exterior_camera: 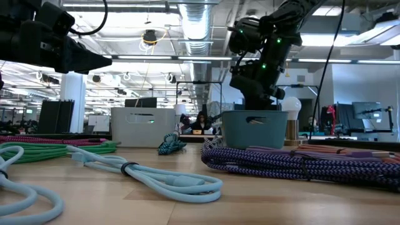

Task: Pick & Place USB Port
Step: Put the white charger cable into the blue bin, then put the pink patterned charger cable into the white bin

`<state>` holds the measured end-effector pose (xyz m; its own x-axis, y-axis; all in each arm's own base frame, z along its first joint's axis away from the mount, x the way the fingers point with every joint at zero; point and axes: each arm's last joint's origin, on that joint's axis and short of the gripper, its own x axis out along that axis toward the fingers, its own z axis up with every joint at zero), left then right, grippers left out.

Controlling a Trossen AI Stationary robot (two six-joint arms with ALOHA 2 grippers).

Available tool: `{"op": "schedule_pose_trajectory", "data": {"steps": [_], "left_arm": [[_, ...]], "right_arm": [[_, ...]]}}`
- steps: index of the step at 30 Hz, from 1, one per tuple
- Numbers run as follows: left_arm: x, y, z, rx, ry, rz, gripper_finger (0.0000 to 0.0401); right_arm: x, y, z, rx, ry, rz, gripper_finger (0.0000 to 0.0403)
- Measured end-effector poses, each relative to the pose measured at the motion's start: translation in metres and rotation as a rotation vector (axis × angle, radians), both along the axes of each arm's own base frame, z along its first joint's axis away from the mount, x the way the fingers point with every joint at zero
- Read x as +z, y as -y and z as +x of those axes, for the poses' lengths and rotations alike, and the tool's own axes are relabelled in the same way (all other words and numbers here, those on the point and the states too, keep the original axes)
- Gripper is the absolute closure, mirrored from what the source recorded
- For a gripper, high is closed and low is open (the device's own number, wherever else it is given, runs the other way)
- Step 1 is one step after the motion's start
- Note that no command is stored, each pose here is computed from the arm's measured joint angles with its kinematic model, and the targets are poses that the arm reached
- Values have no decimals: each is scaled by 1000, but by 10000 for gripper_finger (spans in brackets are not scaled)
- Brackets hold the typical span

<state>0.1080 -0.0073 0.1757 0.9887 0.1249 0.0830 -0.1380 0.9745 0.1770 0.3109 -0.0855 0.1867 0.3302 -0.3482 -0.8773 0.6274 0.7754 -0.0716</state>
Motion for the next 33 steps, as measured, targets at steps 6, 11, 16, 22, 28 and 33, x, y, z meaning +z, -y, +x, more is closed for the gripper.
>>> {"op": "schedule_pose_trajectory", "data": {"steps": [6,11,16,22,28,33], "left_arm": [[0,0,0,0,0,0,389],[0,0,0,0,0,0,389],[0,0,0,0,0,0,389],[0,0,0,0,0,0,389],[0,0,0,0,2,-1,389],[1,0,0,-1,8,-1,389]], "right_arm": [[3,0,-1,49,-14,-21,320],[22,-2,-7,91,12,-41,322],[58,-9,-16,183,113,30,322],[83,-24,-41,273,151,221,322],[93,-43,-65,207,81,304,322],[100,-57,-66,270,115,279,322]]}}
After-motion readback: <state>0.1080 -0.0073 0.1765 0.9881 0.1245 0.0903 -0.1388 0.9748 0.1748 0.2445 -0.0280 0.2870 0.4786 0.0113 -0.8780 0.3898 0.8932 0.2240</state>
